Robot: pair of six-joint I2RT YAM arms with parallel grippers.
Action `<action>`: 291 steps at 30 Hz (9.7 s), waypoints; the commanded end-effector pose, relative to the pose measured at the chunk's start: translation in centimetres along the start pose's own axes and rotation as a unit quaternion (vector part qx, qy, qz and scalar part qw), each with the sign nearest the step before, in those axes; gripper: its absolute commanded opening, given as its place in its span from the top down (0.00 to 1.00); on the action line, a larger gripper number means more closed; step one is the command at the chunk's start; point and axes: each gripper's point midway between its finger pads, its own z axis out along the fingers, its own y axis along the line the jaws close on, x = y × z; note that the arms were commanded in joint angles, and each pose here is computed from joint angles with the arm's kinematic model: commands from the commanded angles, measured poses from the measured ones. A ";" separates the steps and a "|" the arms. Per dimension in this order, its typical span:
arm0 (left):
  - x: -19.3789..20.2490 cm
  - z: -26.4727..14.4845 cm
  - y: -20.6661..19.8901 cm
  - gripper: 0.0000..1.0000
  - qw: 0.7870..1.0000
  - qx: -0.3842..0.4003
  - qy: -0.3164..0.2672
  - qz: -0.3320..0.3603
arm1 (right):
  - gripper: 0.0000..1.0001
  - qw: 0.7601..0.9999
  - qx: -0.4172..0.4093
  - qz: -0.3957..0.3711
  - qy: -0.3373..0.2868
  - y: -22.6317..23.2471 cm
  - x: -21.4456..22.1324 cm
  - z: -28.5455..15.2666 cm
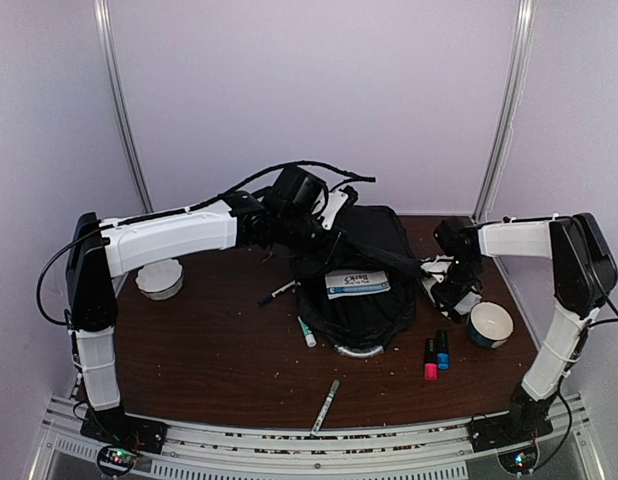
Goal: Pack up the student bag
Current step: Pick up the pencil case from the corner of the board, then place the largest pocket of the bag in the student bag, then place the pencil case at the center of the board, then pick up the pencil case from the center of the board, then pick up the largest pocket of the bag from the student bag, then place the pencil case in the largest pocket of the bag.
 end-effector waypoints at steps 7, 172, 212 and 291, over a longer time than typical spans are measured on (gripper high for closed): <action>-2.2 -0.3 -0.7 1.00 0.999 0.018 -0.041 -0.002 | 0.95 0.999 0.043 0.020 -0.017 -1.6 -1.2 -1.1; 15.4 2.7 0.0 0.32 0.899 -0.028 0.266 0.346 | 1.00 0.948 -0.117 -0.025 -0.295 3.5 -1.7 -24.0; -7.2 -4.1 -1.1 1.00 0.978 0.026 -0.083 0.188 | 1.00 0.901 -0.056 -0.336 -0.269 16.1 -6.1 -22.8; -6.6 -5.4 -1.6 1.00 0.978 0.123 -0.094 0.139 | 0.25 0.839 0.232 -0.382 -0.310 14.8 -13.1 -11.9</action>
